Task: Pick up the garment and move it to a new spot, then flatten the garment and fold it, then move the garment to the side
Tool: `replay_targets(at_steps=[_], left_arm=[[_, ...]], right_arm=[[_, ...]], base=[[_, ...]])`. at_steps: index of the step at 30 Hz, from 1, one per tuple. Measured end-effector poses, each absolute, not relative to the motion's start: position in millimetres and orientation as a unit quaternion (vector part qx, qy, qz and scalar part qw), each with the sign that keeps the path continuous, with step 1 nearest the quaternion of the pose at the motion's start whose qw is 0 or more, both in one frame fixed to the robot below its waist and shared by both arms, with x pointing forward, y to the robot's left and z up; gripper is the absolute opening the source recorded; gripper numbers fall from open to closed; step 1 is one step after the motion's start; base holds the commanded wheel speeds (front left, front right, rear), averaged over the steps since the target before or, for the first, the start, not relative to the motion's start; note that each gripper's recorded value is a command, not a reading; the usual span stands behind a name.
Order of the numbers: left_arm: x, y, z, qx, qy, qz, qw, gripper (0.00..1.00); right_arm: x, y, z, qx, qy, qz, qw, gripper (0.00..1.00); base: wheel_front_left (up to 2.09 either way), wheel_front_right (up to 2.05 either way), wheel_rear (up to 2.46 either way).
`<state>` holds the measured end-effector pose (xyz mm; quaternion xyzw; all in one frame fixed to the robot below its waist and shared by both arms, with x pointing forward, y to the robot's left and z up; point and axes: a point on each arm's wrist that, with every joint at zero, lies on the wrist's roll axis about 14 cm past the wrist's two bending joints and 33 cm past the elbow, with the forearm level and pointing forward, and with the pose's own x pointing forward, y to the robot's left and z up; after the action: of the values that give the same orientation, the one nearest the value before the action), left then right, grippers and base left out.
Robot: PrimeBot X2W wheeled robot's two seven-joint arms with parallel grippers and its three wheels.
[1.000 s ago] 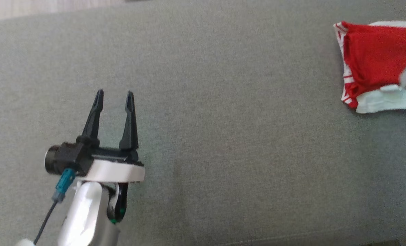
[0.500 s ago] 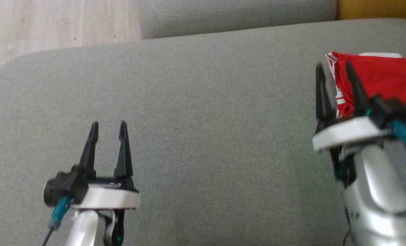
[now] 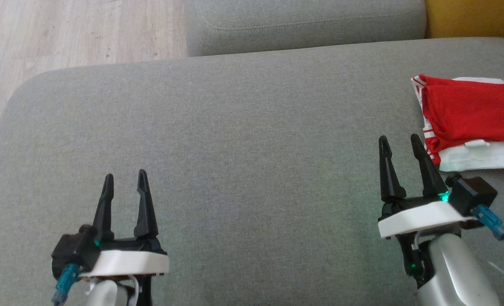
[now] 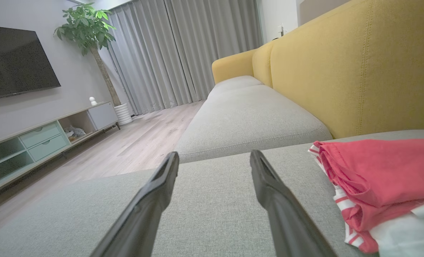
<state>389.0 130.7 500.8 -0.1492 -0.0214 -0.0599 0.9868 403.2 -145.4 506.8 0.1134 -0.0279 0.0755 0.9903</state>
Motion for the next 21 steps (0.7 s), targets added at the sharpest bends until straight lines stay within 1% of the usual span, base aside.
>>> replay_targets(at_steps=[6, 11, 21], left_arm=[[388, 133, 498, -0.150, -0.016, -0.053, 0.987, 1.00], [385, 135, 485, -0.160, 0.004, -0.043, 0.986, 1.00], [387, 136, 493, -0.170, -0.008, -0.039, 0.985, 1.00]], right_arm=[[402, -145, 507, 0.113, -0.028, 0.077, 0.990, 1.00], [400, -138, 509, 0.115, -0.030, 0.087, 0.989, 1.00], [398, -139, 510, 0.115, -0.032, 0.086, 0.989, 1.00]], base=[[0.00, 0.00, 0.00], [0.00, 0.00, 0.00], [0.00, 0.00, 0.00]])
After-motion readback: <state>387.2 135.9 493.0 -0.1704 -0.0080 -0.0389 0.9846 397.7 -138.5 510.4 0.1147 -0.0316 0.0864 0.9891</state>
